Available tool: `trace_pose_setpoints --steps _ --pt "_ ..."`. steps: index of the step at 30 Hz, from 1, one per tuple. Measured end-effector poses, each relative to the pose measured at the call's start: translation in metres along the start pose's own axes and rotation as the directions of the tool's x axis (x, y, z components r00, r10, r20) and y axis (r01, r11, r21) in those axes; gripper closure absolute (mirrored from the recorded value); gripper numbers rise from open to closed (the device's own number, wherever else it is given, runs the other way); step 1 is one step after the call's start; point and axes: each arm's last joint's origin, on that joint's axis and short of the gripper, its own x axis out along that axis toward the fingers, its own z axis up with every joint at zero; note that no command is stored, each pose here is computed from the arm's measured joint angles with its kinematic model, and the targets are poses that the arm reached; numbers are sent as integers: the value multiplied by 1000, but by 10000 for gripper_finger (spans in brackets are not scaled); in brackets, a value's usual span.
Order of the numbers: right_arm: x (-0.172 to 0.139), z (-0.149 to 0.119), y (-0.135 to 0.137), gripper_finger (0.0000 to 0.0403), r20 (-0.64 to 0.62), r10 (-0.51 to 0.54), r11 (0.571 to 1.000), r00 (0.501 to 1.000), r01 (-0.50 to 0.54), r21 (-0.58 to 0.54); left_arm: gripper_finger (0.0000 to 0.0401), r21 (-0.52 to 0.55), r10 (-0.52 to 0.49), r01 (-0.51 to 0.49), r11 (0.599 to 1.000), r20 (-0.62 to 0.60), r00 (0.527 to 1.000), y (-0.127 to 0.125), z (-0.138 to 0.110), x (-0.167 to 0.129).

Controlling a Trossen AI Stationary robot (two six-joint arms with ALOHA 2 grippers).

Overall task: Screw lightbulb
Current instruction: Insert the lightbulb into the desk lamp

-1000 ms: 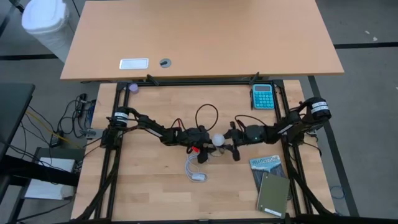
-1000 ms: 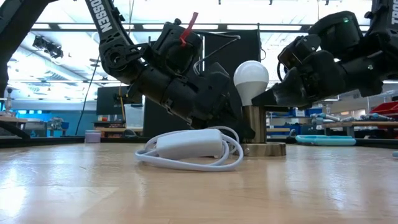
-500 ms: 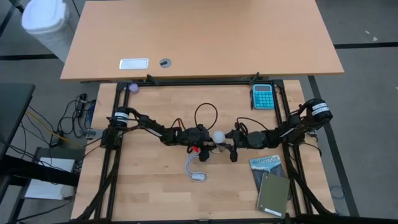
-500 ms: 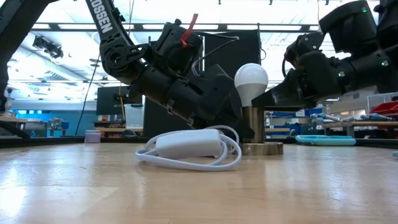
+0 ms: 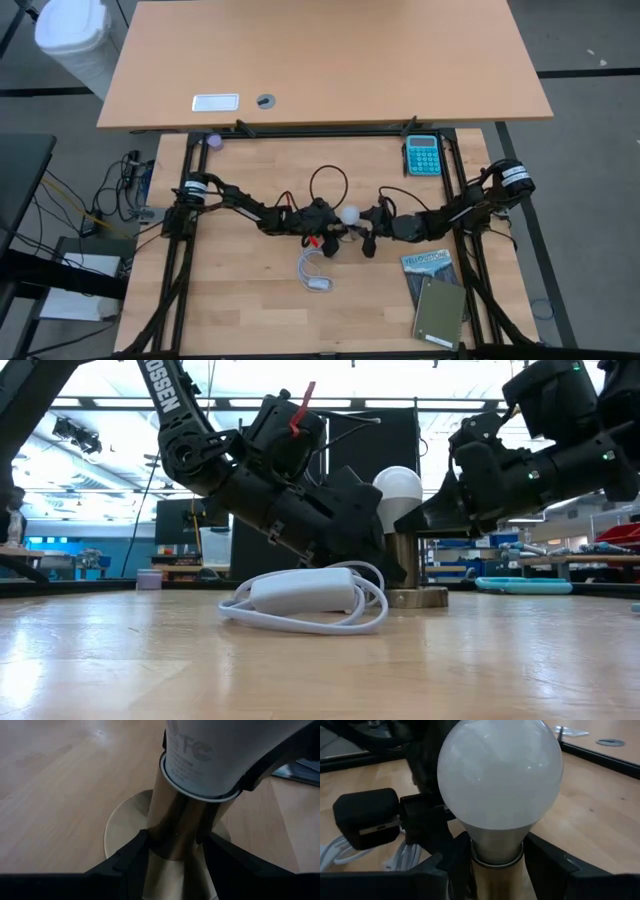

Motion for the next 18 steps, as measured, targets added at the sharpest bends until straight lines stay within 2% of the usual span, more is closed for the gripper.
trace_pose_setpoints --steps 18 --pt "7 5 5 236 -7 -133 971 991 132 198 213 -116 217 -207 971 81 973 3 1 -1"
